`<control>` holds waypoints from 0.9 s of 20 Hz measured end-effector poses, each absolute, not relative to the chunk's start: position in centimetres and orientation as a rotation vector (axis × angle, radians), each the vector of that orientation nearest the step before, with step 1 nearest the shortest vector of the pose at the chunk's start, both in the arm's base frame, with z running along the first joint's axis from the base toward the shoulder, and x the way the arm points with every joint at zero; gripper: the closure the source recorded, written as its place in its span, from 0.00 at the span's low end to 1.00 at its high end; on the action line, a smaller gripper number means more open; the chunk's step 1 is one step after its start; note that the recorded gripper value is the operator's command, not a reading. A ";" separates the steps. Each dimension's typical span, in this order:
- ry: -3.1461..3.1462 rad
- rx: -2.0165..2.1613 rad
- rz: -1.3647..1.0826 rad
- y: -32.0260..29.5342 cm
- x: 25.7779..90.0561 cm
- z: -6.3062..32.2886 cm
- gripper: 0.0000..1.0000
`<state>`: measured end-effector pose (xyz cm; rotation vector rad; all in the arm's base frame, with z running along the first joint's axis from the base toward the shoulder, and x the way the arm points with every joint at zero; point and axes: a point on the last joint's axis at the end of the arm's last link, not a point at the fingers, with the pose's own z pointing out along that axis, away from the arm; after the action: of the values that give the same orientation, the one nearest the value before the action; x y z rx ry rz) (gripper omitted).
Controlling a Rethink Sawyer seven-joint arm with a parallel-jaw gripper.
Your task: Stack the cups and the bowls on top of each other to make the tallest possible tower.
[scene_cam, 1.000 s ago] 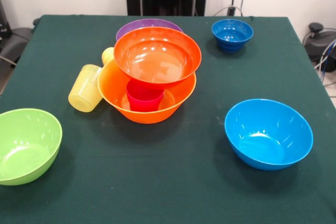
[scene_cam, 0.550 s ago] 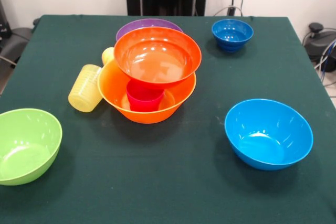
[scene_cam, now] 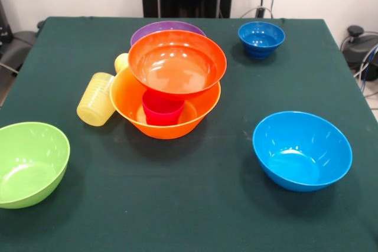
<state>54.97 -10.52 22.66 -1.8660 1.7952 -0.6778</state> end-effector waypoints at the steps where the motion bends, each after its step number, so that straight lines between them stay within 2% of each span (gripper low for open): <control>1: 1.778 -1.880 -0.682 -10.2 54.7 22.2 0.00; 9: 1.784 -1.883 -0.653 -9.5 53.2 19.8 0.00; 18: 1.819 -1.816 -0.557 -8.4 51.3 15.1 0.00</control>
<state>51.31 -8.43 15.06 -1.8162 1.8188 -0.5567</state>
